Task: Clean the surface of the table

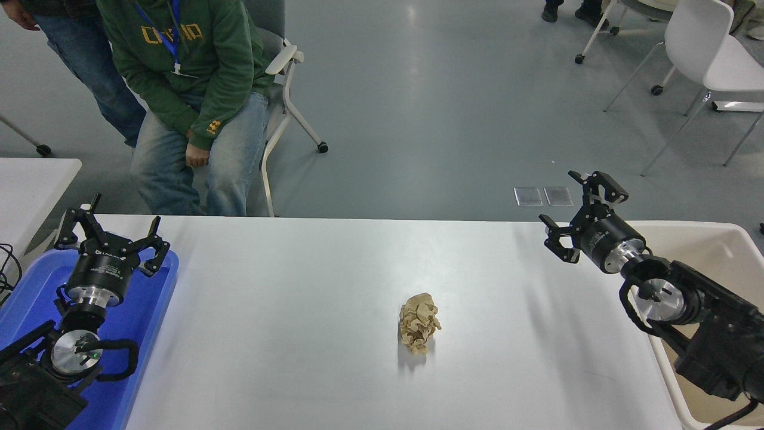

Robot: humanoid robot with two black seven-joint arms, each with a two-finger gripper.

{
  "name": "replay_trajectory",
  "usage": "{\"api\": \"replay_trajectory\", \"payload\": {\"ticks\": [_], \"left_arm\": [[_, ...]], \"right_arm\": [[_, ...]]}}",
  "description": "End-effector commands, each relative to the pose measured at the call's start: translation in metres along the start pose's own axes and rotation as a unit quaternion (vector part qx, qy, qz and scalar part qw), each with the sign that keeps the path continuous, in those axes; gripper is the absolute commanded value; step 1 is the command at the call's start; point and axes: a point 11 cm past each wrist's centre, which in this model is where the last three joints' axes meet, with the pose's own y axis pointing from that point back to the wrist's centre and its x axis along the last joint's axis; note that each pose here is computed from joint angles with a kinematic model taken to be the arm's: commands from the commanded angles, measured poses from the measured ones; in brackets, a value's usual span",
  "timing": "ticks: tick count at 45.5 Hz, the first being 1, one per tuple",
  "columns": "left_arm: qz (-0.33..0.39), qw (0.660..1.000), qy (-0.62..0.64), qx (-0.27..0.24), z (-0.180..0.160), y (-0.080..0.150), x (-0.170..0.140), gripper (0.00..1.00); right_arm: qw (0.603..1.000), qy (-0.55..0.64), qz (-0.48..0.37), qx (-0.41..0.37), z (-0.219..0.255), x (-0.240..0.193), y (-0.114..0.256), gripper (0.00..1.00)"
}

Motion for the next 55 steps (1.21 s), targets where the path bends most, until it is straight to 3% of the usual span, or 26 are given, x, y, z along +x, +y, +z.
{"api": "replay_trajectory", "payload": {"ticks": [1,19,29,36,55], "left_arm": [[0.000,1.000,0.000,0.000,0.000,0.000,0.000,1.00],[0.000,1.000,0.000,0.000,0.000,0.000,0.000,1.00],[0.000,1.000,0.000,0.000,0.000,0.000,0.000,1.00],[0.000,1.000,0.000,0.000,0.000,0.000,0.000,1.00],[0.000,1.000,0.000,0.000,0.000,0.000,0.000,1.00]], "right_arm": [[0.992,0.107,-0.065,-0.012,-0.027,-0.017,0.016,0.99],[0.898,0.401,-0.178,-0.028,-0.052,-0.056,0.038,0.99],[0.788,0.554,-0.267,-0.020,-0.043,-0.105,0.051,0.99],[0.717,0.624,-0.305,-0.060,-0.009,-0.120,0.050,0.99],[0.676,0.652,-0.306,-0.156,0.054,-0.144,0.029,0.99]]}}
